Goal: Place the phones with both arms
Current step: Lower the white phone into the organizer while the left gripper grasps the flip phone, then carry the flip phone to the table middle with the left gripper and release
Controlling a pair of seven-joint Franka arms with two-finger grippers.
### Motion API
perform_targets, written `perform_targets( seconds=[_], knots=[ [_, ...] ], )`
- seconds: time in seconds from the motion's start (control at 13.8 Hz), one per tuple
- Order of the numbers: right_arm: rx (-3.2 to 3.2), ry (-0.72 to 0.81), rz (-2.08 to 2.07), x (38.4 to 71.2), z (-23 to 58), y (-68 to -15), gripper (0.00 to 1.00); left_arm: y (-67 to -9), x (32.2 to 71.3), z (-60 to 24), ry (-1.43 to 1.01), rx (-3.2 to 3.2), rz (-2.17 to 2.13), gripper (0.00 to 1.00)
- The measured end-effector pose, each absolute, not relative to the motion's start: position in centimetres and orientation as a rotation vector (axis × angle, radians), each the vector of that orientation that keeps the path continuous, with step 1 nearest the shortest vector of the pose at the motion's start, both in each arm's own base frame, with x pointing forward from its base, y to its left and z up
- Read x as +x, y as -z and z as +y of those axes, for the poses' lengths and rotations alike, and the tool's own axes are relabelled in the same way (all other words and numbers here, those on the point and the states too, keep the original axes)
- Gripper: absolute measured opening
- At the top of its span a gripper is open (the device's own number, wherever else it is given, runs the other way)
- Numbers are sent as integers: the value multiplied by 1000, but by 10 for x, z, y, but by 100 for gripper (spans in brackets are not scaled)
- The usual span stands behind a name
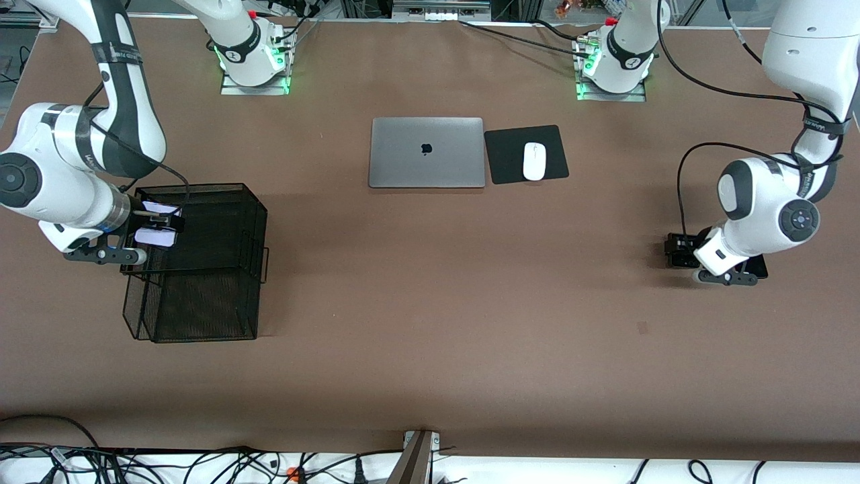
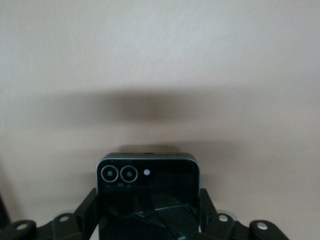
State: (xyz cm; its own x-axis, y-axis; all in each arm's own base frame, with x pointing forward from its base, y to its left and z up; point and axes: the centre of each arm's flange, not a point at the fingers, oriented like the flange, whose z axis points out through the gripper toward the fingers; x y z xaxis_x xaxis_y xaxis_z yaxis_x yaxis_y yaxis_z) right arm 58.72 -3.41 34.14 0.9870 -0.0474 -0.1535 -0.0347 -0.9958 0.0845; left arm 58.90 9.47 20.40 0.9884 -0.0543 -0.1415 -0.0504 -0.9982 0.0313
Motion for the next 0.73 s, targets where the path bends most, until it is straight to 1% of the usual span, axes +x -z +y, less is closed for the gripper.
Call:
perform_targets(
  seconds=[0.15, 0.36, 0.73],
  knots=[
    [3057, 235, -35, 585, -36, -336, 85, -211, 598, 85, 214, 3082, -68, 80],
    [3070, 200, -11, 584, -43, -332, 85, -203, 609, 52, 220, 3067, -9, 80],
    [3079, 196, -17, 584, -43, -330, 85, -175, 636, -88, 232, 3090, 208, 80]
  ],
)
